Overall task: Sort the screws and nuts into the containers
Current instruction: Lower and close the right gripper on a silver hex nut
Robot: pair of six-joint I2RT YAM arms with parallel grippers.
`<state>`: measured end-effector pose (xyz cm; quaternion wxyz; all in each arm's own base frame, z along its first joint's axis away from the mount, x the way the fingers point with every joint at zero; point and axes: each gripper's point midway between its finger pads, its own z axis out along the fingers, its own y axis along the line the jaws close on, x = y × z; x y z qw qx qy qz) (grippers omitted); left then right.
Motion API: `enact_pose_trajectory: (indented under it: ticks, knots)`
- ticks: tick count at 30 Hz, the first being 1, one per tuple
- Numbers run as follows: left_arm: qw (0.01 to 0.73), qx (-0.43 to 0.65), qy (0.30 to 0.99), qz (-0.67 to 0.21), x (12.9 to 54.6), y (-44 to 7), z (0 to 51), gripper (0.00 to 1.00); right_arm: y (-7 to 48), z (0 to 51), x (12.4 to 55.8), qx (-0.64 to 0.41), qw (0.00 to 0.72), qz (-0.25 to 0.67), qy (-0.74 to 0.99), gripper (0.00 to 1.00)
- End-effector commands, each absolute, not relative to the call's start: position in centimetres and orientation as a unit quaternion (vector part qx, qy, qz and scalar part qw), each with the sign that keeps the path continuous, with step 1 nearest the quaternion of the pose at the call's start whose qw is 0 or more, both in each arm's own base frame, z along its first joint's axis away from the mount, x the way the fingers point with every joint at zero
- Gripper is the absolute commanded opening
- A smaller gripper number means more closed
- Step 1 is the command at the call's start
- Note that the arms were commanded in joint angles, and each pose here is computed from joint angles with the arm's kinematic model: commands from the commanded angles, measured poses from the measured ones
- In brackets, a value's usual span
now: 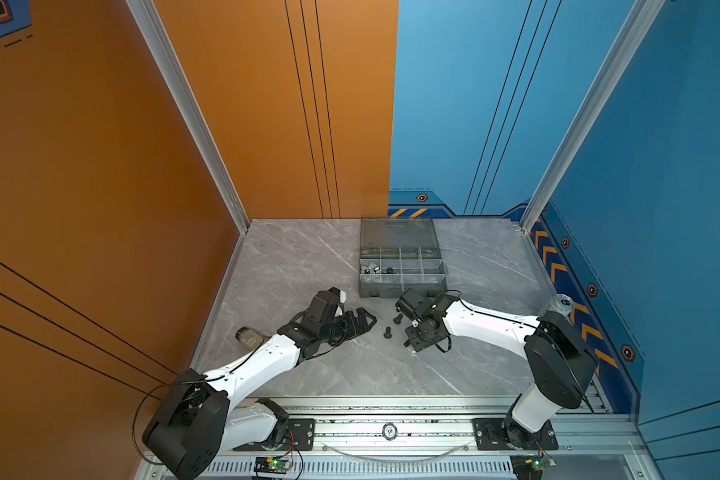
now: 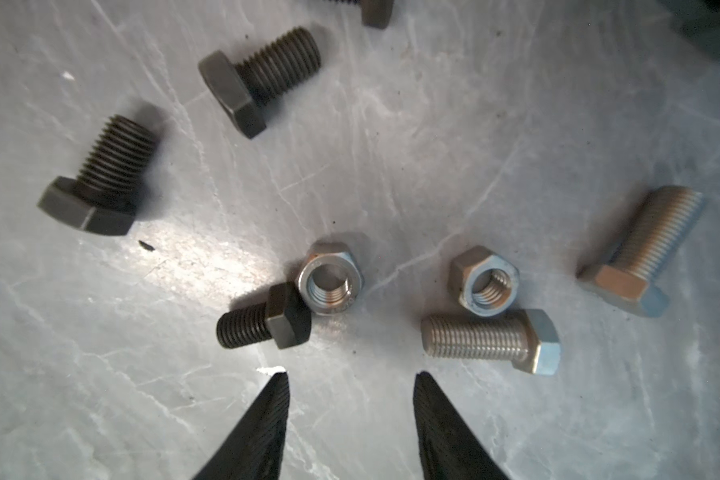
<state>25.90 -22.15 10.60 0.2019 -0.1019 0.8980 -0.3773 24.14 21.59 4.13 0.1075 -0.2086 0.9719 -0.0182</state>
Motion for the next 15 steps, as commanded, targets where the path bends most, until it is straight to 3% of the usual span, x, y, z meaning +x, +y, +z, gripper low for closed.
enact_pose_trajectory:
  ticks: [1, 15]
  knots:
    - [0.195, -0.103, 0.899, -0.379, 25.4, -22.0, 10.6, 0.98, 21.4, 3.5, 24.3, -0.203, 0.108, -0.035, 0.973, 0.52]
    - [0.194, -0.106, 0.900, -0.376, 25.5, -21.9, 10.4, 0.98, 22.4, 2.3, 24.8, -0.211, 0.103, -0.034, 0.972, 0.52]
